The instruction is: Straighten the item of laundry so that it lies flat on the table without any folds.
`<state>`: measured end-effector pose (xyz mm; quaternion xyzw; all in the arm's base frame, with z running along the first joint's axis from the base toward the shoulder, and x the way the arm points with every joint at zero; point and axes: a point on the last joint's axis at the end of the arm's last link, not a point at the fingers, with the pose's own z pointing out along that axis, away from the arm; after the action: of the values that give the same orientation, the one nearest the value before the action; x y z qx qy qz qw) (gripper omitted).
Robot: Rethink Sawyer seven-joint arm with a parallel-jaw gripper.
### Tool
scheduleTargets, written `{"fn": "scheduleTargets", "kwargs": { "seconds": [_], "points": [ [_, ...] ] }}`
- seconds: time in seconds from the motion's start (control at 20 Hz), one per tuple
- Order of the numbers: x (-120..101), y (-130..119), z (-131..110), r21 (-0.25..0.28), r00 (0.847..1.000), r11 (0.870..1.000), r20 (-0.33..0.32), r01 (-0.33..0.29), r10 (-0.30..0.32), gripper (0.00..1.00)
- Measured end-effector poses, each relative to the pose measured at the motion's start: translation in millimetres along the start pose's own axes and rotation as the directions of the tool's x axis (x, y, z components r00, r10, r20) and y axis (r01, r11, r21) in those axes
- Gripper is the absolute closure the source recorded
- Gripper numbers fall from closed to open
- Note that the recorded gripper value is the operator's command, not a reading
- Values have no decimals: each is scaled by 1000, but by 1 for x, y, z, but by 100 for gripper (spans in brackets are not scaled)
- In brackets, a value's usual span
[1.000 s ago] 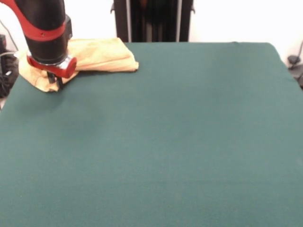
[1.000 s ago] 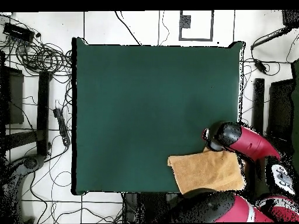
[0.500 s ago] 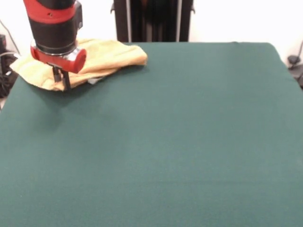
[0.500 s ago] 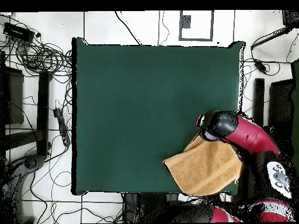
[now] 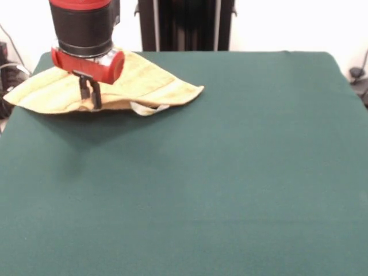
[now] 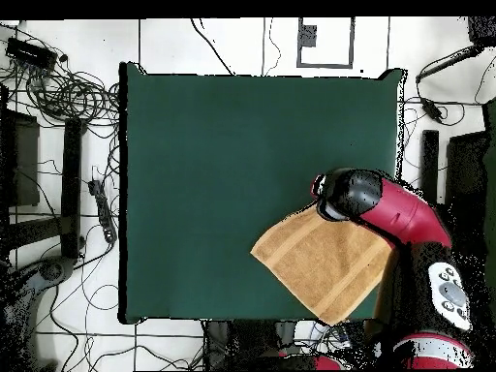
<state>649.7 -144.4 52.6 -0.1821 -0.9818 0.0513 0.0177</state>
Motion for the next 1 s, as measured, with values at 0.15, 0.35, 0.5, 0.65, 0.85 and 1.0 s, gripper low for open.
{"fn": "scheduleTargets", "kwargs": {
  "seconds": [0.15, 0.35, 0.5, 0.65, 0.85, 1.0],
  "points": [
    [-2, 6, 3, -12, 1000, 1000, 2, -12, 12, 100],
    [-8, 9, 31, -26, 998, 999, 42, -48, 49, 100],
    [-14, 6, 71, -31, 994, 996, 71, -79, 81, 100],
    [-17, 7, 101, -33, 992, 995, 78, -92, 95, 100],
    [-28, 7, 96, -42, 991, 994, 83, -105, 108, 100],
    [-31, 7, 97, -48, 991, 992, 70, -114, 117, 100]
  ]
}}
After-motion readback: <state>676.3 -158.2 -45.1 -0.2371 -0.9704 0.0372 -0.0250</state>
